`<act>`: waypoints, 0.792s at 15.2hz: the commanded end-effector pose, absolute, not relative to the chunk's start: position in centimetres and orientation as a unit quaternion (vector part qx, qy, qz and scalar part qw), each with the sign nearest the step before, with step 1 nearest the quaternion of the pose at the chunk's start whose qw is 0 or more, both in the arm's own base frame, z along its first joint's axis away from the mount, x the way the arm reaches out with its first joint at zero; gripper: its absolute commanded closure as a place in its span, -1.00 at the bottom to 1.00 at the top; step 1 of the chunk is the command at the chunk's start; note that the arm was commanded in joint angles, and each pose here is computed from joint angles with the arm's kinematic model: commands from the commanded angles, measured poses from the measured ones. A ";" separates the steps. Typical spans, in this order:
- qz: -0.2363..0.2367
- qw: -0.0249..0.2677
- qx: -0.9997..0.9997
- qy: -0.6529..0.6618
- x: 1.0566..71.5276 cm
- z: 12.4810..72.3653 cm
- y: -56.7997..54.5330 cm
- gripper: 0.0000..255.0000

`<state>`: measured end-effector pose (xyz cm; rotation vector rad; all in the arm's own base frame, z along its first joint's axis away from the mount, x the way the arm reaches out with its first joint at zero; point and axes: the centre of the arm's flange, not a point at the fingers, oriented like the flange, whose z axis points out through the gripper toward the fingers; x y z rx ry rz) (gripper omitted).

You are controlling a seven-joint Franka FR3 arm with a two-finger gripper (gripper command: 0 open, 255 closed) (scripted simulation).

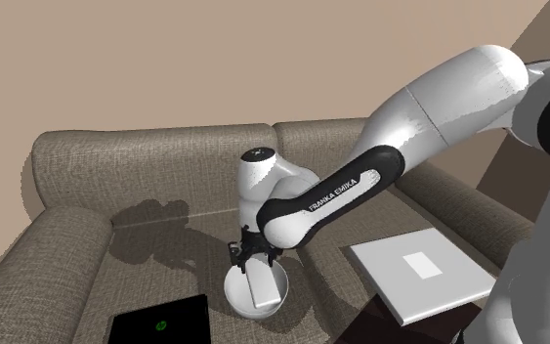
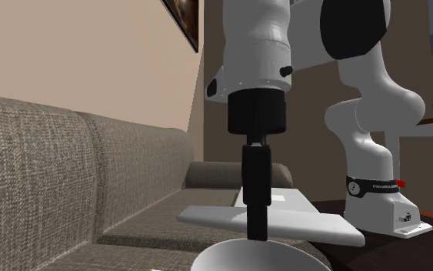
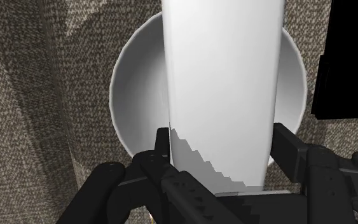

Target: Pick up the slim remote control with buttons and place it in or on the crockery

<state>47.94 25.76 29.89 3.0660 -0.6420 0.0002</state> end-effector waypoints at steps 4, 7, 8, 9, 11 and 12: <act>0.000 0.004 0.979 -0.205 48.0 27.4 25.8 1.00; 0.000 0.004 0.979 -0.205 48.0 25.8 25.8 1.00; 0.000 0.004 0.979 -0.205 48.0 25.3 25.8 1.00; 0.000 0.004 0.979 -0.205 48.0 24.9 25.8 1.00; 0.000 0.004 0.979 -0.205 48.0 24.9 25.8 1.00; 0.000 0.004 0.979 -0.205 48.0 24.9 25.8 1.00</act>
